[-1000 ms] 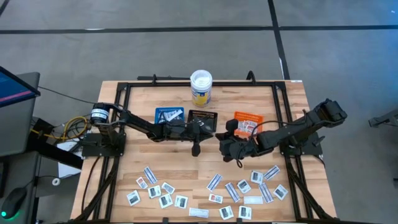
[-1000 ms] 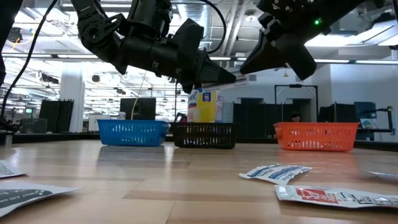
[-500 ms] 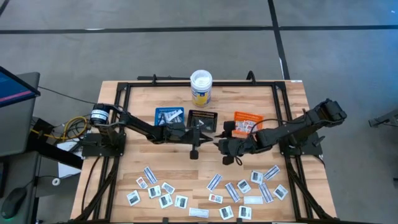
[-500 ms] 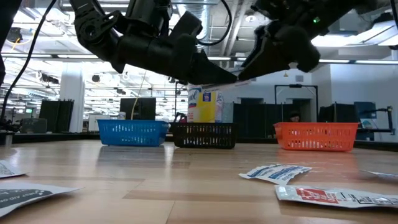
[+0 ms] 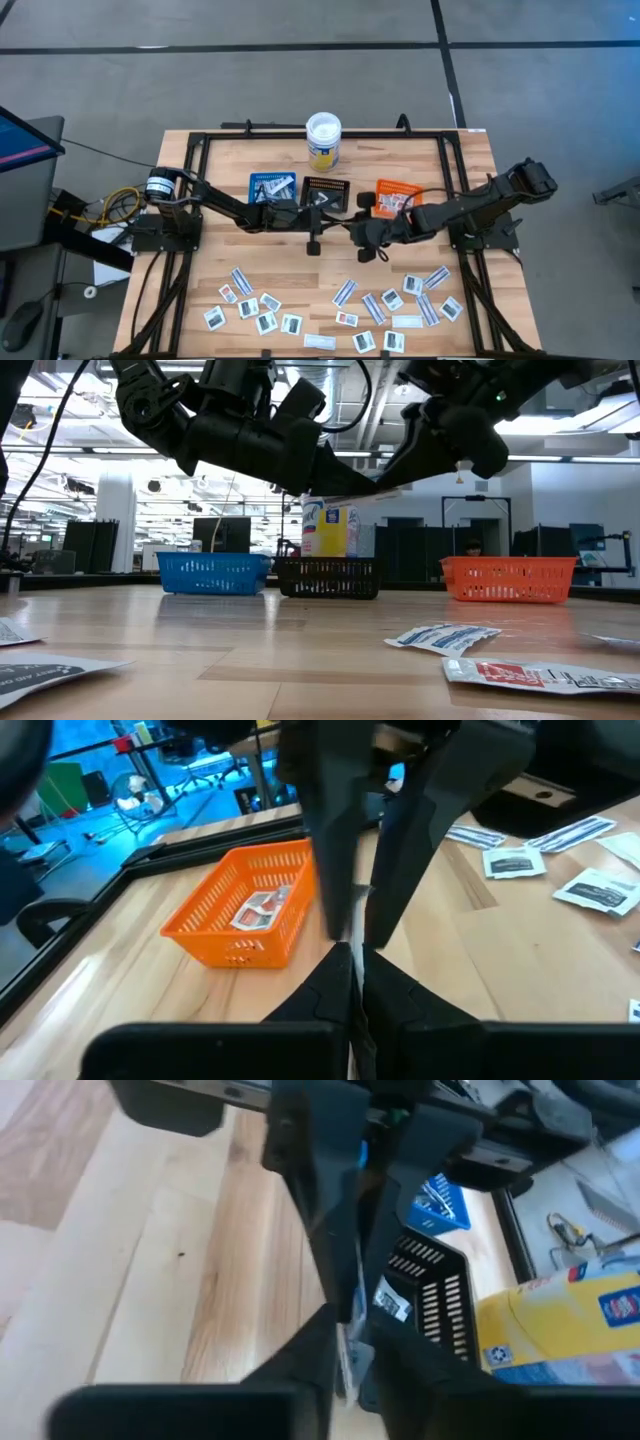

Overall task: Pick & Place First Aid Supplies
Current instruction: Put the blue bandage into the blue bin

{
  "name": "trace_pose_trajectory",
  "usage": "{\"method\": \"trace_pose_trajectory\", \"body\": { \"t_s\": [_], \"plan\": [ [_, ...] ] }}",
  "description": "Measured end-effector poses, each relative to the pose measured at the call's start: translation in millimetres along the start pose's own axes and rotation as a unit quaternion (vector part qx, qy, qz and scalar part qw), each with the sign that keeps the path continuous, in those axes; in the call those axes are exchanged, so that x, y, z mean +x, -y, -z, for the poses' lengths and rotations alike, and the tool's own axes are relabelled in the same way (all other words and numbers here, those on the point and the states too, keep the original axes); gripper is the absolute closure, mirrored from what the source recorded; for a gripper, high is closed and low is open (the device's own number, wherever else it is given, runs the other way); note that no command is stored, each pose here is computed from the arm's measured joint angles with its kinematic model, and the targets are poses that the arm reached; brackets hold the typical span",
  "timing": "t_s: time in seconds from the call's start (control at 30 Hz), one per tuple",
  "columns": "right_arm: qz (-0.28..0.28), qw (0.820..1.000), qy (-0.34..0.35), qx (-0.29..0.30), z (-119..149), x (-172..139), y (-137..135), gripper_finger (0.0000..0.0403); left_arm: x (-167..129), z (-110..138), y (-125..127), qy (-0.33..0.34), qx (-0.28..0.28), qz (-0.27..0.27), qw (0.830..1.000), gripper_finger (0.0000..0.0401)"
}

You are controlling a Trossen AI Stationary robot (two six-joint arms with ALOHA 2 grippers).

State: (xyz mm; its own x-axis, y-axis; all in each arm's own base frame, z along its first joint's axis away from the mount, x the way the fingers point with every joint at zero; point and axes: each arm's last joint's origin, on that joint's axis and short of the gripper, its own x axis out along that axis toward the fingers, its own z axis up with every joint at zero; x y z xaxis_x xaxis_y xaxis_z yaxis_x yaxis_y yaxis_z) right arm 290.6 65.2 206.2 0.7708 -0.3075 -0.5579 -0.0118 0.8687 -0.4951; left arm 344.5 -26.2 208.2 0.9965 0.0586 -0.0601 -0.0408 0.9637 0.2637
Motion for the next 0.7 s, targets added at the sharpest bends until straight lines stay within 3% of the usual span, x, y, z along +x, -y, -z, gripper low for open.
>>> {"method": "trace_pose_trajectory", "body": {
  "t_s": [0.13,0.37,0.57,0.7],
  "plan": [
    [0.020,0.999,0.000,-0.033,-2,-5,-6,0.0397,0,2,0,-0.011,0.001,-0.011,1.000,0.0393],
    [0.099,0.993,-0.012,-0.064,-4,-13,-14,0.0380,0,3,-1,-0.019,0.002,-0.019,1.000,0.0391],
    [0.098,0.991,-0.017,-0.094,-3,-18,-22,0.0400,0,3,-2,-0.019,0.000,-0.021,1.000,0.0394],
    [0.098,0.993,-0.020,-0.063,-1,-17,-20,0.0394,0,3,-2,-0.019,0.000,-0.019,1.000,0.0390]
  ]
}}
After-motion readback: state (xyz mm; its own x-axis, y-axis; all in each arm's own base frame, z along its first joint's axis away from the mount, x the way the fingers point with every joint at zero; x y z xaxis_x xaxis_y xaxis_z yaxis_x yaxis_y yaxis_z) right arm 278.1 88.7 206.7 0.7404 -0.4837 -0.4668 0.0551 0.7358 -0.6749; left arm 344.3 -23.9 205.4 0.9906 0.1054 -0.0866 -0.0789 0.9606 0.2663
